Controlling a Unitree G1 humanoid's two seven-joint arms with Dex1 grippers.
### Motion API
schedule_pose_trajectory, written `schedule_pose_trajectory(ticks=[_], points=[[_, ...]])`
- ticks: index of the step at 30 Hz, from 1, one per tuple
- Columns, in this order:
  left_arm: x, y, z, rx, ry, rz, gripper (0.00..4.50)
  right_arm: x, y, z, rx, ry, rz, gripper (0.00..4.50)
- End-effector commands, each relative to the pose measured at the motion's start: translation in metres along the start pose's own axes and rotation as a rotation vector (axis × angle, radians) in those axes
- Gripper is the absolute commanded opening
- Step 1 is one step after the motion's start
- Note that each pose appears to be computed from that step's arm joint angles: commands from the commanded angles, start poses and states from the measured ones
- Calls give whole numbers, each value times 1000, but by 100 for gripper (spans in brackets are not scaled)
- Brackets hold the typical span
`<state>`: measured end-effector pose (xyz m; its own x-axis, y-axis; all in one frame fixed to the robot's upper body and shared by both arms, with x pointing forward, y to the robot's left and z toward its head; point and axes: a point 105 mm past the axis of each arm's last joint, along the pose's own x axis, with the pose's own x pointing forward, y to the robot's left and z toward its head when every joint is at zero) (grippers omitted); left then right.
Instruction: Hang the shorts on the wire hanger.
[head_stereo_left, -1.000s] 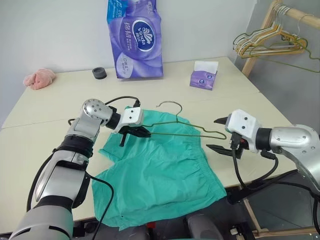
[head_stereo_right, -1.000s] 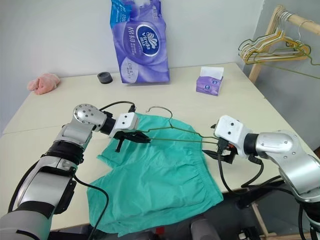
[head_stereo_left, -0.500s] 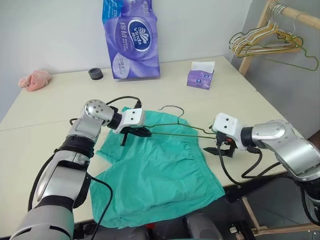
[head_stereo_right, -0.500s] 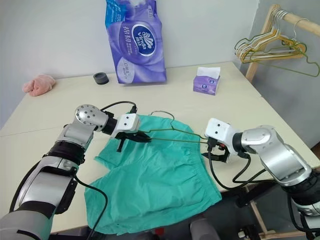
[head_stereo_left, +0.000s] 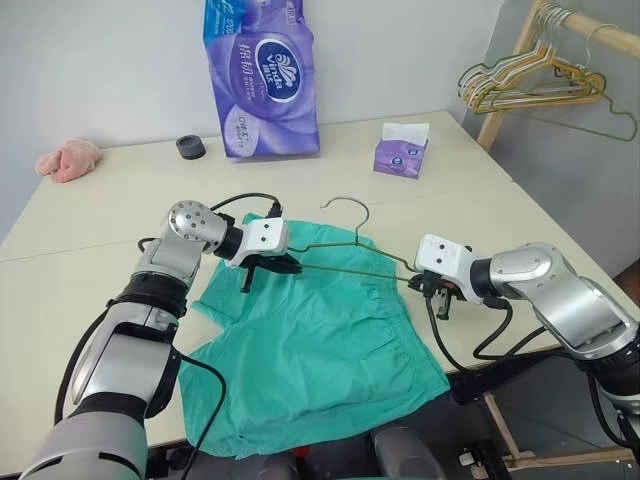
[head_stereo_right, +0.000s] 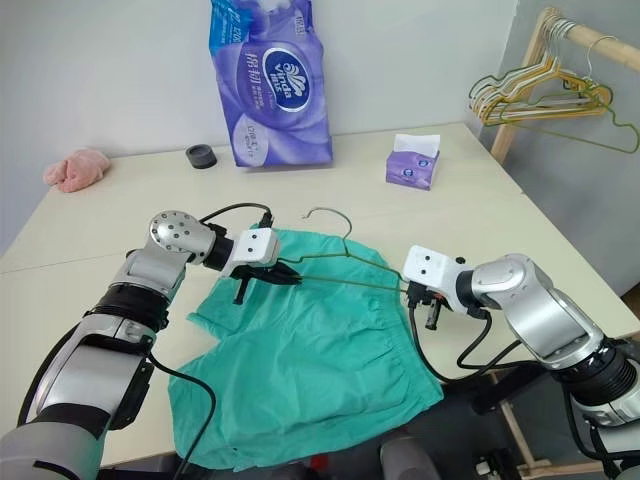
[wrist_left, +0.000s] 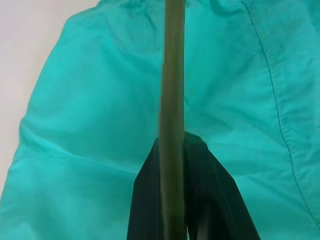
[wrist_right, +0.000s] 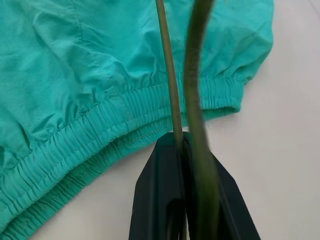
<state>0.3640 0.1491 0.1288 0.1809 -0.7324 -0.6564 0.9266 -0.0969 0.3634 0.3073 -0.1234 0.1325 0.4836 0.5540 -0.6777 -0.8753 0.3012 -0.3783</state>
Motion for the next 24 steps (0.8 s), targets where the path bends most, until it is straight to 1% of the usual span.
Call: schedule_pose_trajectory(ticks=[1, 4, 6, 8, 9, 15, 19, 24], points=[[-2, 4, 5, 31, -7, 29, 0, -7, -5, 8, -51, -15, -36, 2], [-1, 4, 5, 44, -2, 34, 0, -7, -3, 7, -54, -14, -33, 2], [-1, 8, 7, 22, -24, 56, 0, -7, -1, 8, -56, -15, -32, 2], [-1, 10, 8, 18, -37, 75, 52, -7, 0, 8, -55, -20, -27, 0], [-1, 10, 8, 20, -36, 76, 69, -7, 1, 8, -55, -21, -26, 0], [-4, 13, 7, 25, -40, 111, 246, -7, 3, 8, -51, -21, -16, 0], [-16, 25, 10, 14, -65, 186, 365, -7, 3, 6, -42, -21, -16, 0], [-46, 44, 7, -78, -89, 309, 365, -9, 5, 4, -17, -25, -15, 0]])
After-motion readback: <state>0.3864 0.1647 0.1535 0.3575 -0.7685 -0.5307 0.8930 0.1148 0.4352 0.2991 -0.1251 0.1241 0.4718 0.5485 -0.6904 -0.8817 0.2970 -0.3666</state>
